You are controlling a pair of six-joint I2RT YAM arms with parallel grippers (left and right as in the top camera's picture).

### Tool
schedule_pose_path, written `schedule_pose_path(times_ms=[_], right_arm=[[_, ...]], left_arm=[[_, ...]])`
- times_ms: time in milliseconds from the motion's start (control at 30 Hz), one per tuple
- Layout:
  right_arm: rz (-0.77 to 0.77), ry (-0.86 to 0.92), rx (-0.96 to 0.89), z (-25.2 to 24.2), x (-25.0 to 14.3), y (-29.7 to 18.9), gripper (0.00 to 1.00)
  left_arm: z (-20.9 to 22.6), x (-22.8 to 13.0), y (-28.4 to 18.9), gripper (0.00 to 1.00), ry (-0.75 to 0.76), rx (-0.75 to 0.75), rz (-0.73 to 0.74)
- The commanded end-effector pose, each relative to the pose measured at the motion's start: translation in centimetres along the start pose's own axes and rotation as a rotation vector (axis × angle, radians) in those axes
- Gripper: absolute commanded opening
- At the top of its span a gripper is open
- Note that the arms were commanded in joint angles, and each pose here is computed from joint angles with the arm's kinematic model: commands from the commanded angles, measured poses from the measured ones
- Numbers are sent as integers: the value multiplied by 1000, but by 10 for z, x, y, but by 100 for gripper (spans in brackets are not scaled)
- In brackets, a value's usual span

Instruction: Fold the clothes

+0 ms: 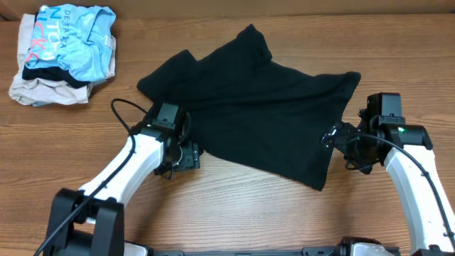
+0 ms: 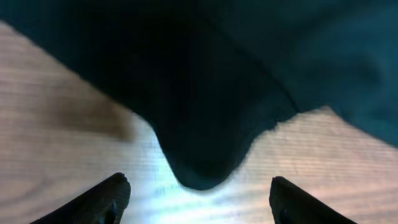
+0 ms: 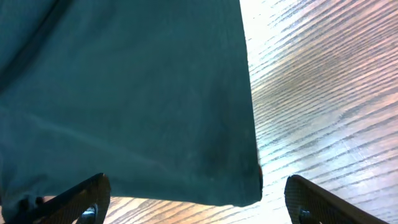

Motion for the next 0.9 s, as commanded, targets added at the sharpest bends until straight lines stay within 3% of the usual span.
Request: schedule_pose_path(times_ms=[0,133,167,200,267,400,867], right_arm=[[3,2,-16,-2,2,3,93],[3,2,-16,-2,2,4,93],[4,2,-16,-2,2,4,93],[5,3,-16,-2,2,4,93],[13,7,-19,-3,0,4,92],[37,13,-25,-5,-6,7,90],[234,117,-50,-23,-65,37,81]], left_arm=[[8,2,18,77,16,73,4],[8,5,44,71,18,90,27],[9,4,48,63,17,99,39],[11,3,50,45,16,107,50],[14,-1,53,22,13,125,71],[18,1,42,5,27,152,100],[-7,35,-63,7,179,176,165]])
Point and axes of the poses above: each gripper's point midway between its finger pads, its own y axis out along the fingers, its own z axis along the line the jaws close on, x = y × z, the point moved 3 cm from there along -y, back along the fingers, and after that the axes turned 13 degrees about -y, right-handed, at the moved point
